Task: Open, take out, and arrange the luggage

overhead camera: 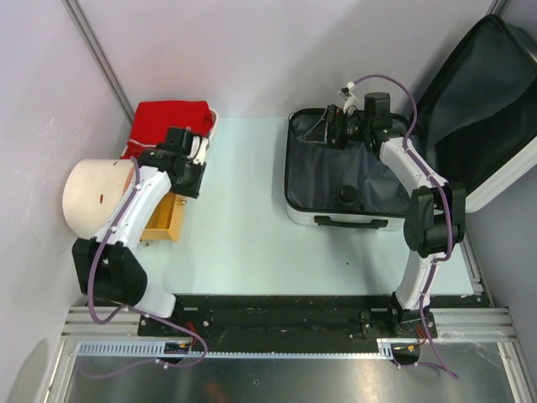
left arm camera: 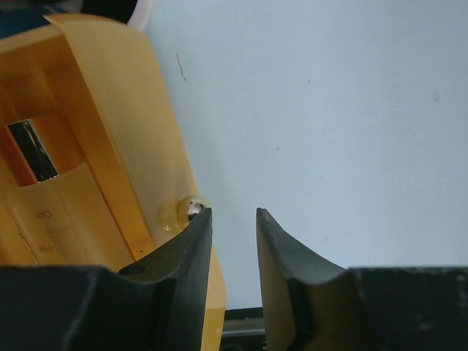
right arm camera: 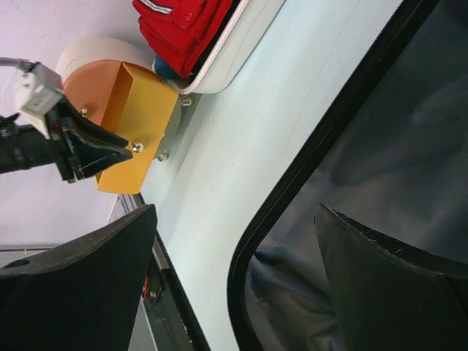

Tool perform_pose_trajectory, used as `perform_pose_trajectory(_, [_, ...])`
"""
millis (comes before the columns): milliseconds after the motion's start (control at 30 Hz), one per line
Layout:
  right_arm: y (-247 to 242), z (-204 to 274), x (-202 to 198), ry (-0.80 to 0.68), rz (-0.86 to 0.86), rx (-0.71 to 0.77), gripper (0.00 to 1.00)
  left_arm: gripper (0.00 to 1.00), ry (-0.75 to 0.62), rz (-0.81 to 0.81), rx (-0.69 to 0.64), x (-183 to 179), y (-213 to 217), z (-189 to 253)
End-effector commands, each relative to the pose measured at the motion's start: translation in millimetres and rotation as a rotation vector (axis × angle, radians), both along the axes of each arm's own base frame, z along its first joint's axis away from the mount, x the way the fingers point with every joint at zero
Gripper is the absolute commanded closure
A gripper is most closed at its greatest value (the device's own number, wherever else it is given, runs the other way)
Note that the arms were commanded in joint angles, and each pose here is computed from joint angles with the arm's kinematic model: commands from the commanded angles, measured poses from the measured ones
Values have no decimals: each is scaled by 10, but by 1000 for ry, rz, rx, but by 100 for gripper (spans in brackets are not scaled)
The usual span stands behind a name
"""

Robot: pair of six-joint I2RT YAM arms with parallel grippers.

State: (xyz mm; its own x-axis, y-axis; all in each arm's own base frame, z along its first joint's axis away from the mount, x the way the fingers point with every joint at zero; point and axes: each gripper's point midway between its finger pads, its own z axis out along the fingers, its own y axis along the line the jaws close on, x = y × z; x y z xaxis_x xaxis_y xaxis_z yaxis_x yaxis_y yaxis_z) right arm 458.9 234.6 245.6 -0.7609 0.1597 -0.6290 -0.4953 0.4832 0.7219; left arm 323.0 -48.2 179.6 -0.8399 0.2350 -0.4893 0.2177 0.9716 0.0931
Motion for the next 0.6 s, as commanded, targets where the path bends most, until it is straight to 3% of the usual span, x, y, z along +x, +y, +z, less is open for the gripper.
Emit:
perform_pose_trajectory(0, [-45, 178, -25, -64, 5, 2, 7, 65, 24, 64, 97, 34, 262, -126])
perform_pose_trajectory(167, [-90, 173, -28, -61, -3, 2, 7, 61, 27, 152, 197, 135, 639, -122])
perform_pose_trajectory(567, [-154, 178, -19, -64, -14, 3, 7, 47, 33, 191, 345, 220, 1140, -181])
